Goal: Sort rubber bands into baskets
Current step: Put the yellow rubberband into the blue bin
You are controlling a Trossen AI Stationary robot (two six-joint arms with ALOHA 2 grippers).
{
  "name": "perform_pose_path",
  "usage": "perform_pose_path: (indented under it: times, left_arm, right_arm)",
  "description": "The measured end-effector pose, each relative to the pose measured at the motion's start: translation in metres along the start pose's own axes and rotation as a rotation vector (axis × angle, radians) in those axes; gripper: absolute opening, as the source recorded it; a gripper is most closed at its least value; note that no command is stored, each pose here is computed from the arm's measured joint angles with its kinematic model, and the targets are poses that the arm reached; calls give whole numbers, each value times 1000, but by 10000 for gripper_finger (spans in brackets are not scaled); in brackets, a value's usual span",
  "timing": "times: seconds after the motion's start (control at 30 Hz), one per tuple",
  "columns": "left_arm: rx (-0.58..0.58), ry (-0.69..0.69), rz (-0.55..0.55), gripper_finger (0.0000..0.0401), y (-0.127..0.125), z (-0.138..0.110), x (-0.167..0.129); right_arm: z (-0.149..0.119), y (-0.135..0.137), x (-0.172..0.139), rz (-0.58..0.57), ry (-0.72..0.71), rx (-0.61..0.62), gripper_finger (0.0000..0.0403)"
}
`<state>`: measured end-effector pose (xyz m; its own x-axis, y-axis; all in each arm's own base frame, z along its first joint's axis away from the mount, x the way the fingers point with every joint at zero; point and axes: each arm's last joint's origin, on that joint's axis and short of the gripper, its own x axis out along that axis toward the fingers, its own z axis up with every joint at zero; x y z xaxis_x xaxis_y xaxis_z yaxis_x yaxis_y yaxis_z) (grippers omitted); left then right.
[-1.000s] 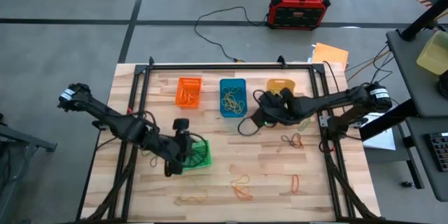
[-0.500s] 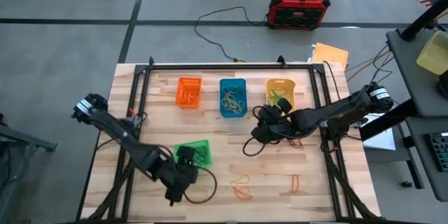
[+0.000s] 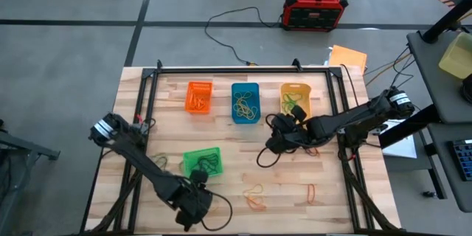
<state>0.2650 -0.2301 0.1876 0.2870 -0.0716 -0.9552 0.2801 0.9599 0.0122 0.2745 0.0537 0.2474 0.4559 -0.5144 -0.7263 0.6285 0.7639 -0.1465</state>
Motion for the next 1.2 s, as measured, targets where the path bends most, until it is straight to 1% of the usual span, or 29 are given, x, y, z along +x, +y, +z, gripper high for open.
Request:
perform_pose_path:
  times: [0.13, 0.23, 0.3, 0.43, 0.6, 0.67, 0.73, 0.9, 1.0, 1.1, 1.13, 1.2]
  left_arm:
    - [-14, 42, 10, 169, -4, -2, 19]
    - [-33, 47, -29, 169, -8, 0, 28]
    - [-42, 54, -58, 169, -12, 3, 30]
    - [-45, 49, -81, 169, -22, 6, 29]
    - [-137, 48, -87, 168, -27, 3, 29]
    - [-171, 56, -67, 164, -27, 0, 34]
    - [-182, 71, -58, 156, -29, -2, 40]
    - [-173, 88, -41, 121, -33, -4, 50]
    - [-173, 94, -41, 83, -35, -5, 53]
    - [-175, 96, -46, 26, -36, -5, 53]
    - [-177, 96, -48, 14, -36, -5, 53]
    - [-181, 96, -47, 8, -37, -6, 53]
  right_arm:
    - [-2, 3, -2, 14, 2, -16, 159]
    - [-4, 5, -4, 23, 1, -31, 157]
    - [-5, 6, -6, 28, 0, -37, 158]
    - [-7, 8, -7, 36, -1, -46, 161]
    - [-8, 10, -9, 44, -4, -51, 160]
    - [-8, 10, -9, 46, -5, -52, 158]
    - [-8, 10, -9, 47, -6, -52, 157]
    - [-9, 10, -8, 44, -4, -56, 155]
    - [-10, 10, -8, 42, -2, -59, 155]
    - [-11, 10, -8, 42, -1, -61, 155]
    - [-11, 10, -8, 42, -2, -60, 155]
    - [-11, 10, -8, 42, -2, -60, 155]
